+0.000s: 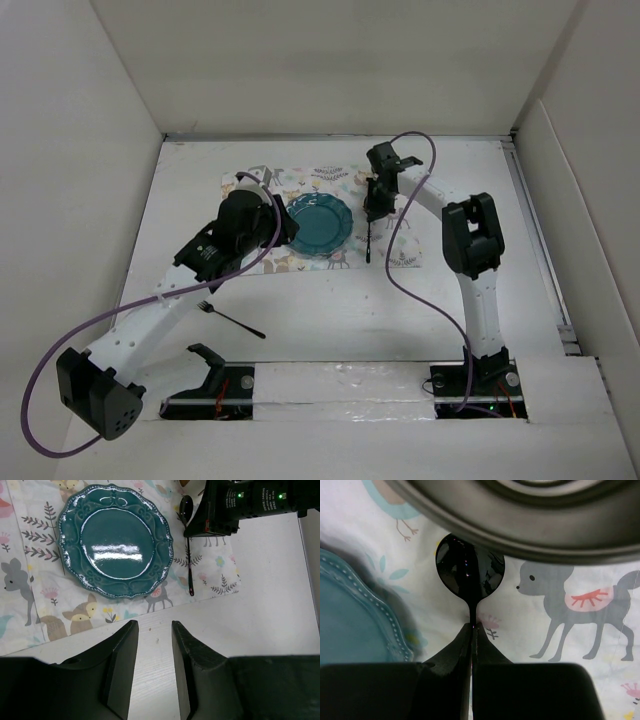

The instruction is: Set the dinner table for one person

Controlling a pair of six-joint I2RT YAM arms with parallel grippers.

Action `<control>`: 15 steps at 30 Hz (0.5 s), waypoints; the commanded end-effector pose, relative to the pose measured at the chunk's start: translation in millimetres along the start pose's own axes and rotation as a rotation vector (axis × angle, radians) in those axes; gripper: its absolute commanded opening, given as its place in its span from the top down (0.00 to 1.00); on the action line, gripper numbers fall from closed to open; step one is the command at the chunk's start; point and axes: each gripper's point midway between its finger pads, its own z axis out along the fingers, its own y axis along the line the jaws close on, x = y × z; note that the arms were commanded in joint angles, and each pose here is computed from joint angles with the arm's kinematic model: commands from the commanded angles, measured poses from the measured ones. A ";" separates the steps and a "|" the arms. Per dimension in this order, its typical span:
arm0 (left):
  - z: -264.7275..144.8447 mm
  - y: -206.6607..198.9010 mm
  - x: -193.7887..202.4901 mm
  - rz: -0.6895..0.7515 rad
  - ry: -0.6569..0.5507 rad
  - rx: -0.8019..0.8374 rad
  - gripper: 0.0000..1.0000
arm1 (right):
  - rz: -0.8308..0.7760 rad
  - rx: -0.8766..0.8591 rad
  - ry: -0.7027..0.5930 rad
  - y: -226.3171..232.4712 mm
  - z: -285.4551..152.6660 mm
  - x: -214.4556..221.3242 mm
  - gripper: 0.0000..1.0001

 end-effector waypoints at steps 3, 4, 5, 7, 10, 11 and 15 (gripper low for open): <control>-5.9 -0.2 -0.9 -0.006 -0.019 0.013 0.70 | -0.018 -0.006 -0.105 20.6 -7.6 -24.6 1.00; -6.1 -0.2 -0.9 -0.007 -0.020 0.014 0.70 | -0.023 -0.003 -0.107 20.1 -6.9 -25.2 1.00; -5.8 -0.9 -1.5 -0.008 -0.023 0.017 0.70 | -0.034 0.000 -0.098 23.1 -3.8 -20.8 1.00; -5.7 -1.4 -1.7 -0.010 -0.024 0.020 0.70 | -0.036 0.004 -0.098 22.7 -4.1 -21.2 1.00; -5.6 -1.3 -0.9 -0.010 -0.022 0.020 0.70 | -0.048 0.009 -0.103 25.3 -3.9 -20.2 0.95; -5.7 -1.6 -1.3 -0.013 -0.024 0.022 0.70 | -0.050 0.009 -0.100 25.1 -3.3 -19.5 0.93; -6.2 -1.8 -1.1 -0.013 -0.024 0.023 0.70 | -0.051 0.030 -0.101 22.2 -5.6 -20.9 0.75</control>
